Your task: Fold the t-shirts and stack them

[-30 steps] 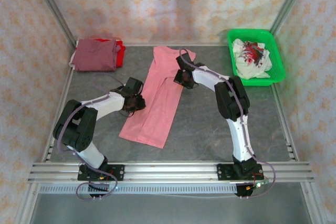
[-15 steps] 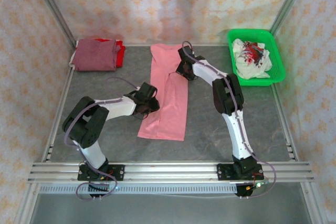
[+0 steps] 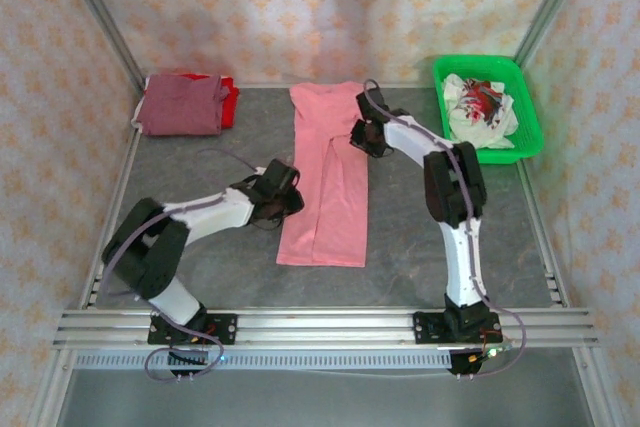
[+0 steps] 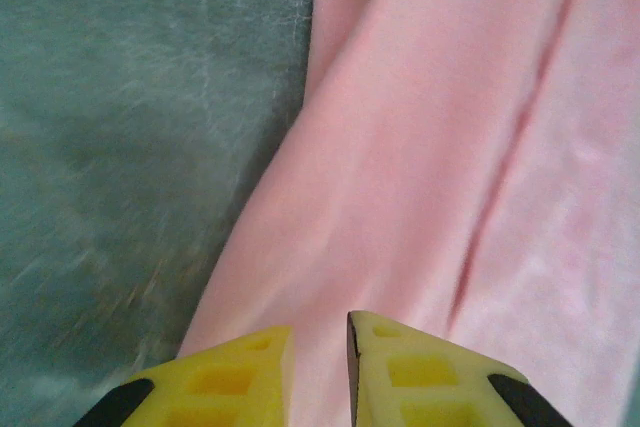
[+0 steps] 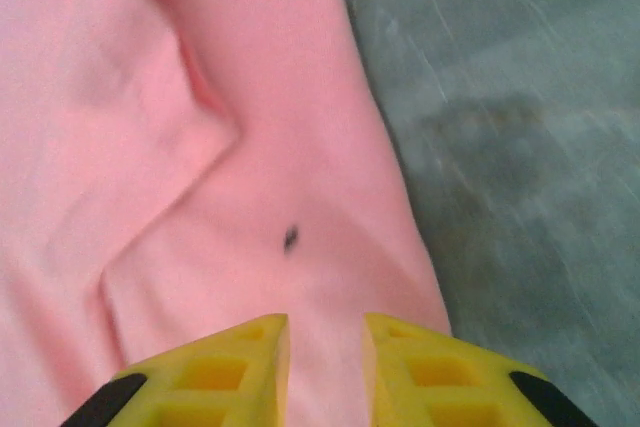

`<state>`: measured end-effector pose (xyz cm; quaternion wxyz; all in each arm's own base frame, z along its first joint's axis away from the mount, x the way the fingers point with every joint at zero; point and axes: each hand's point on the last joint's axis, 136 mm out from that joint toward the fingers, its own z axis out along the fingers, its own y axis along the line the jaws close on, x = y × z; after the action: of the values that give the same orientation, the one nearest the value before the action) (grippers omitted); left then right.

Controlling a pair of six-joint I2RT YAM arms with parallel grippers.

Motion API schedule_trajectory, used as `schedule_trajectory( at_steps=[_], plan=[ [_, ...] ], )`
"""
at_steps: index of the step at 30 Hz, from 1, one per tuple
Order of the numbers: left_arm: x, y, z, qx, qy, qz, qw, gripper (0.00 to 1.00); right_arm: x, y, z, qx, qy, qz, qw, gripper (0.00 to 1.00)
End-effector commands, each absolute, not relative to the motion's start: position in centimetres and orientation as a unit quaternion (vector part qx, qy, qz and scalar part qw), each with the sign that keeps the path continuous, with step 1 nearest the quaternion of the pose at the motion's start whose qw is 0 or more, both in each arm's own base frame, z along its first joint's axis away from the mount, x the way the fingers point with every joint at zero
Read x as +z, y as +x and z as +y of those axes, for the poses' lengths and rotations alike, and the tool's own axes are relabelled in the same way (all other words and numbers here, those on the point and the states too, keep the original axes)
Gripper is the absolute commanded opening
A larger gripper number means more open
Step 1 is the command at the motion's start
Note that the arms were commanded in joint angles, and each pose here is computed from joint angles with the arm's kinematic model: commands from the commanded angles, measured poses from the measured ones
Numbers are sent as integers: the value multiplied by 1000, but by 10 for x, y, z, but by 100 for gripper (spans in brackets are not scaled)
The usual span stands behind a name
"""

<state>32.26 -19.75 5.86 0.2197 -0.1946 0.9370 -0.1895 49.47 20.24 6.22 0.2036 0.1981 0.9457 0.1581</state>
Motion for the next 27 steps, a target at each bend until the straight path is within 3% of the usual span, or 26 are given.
schedule_trajectory(
  at_steps=[1,5,7,13,27],
  plan=[
    [83,301,-172,-170,-211,931,245,26,134,468,214,235,156,926,250,28],
    [100,275,-163,-182,-166,936,251,31,140,413,210,288,114,913,265,36],
    [95,260,-160,-188,-148,943,231,43,133,387,207,309,102,908,264,38],
    [62,220,-161,-203,-109,961,154,43,111,334,197,345,109,888,283,40],
    [23,191,-176,-203,-78,972,85,42,110,337,205,346,93,885,297,42]
  ],
)
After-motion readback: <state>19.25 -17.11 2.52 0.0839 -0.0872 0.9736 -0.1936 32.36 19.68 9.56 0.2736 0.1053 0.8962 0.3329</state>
